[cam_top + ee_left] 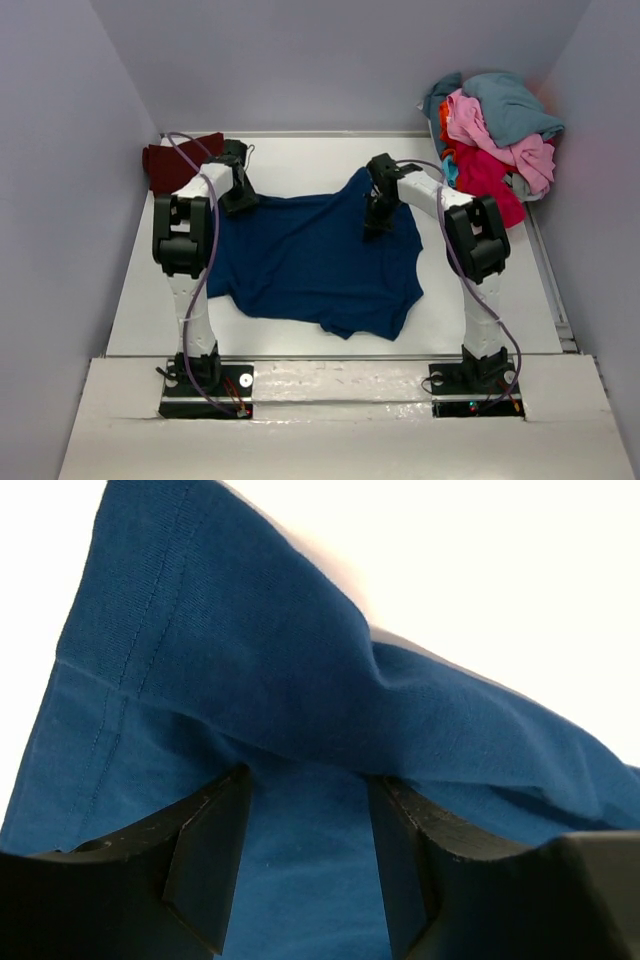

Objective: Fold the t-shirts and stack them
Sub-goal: Flatten out the tshirt

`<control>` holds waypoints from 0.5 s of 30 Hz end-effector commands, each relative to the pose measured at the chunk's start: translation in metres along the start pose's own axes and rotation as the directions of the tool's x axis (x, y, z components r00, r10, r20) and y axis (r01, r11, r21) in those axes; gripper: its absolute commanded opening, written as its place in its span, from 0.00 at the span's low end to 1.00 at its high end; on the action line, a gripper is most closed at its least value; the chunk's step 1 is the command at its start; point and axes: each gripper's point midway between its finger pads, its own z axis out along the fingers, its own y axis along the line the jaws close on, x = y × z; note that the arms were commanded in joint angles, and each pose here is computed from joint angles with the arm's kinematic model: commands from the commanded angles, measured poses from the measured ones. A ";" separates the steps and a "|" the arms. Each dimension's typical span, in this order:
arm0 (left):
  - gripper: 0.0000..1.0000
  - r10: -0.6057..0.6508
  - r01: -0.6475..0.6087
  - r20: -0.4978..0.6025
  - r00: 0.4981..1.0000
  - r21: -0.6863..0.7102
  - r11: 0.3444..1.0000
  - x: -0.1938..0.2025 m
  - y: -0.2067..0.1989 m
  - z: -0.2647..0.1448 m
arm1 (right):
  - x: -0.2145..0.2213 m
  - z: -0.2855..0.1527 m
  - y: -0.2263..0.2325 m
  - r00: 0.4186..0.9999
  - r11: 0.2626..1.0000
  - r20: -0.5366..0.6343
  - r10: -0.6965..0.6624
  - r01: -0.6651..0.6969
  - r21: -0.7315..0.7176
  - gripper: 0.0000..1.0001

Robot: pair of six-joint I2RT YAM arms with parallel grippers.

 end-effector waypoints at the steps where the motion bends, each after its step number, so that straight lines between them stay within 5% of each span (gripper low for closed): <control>1: 0.61 0.021 -0.020 -0.046 0.999 0.015 1.000 0.003 -0.009 0.008 | -0.028 -0.004 0.014 0.998 0.990 0.011 0.056 -0.054 -0.130 0.10; 15: 0.62 0.042 -0.041 -0.033 0.999 0.025 0.999 -0.012 -0.012 0.004 | -0.127 -0.035 -0.005 0.983 0.961 0.101 0.156 -0.128 -0.245 0.08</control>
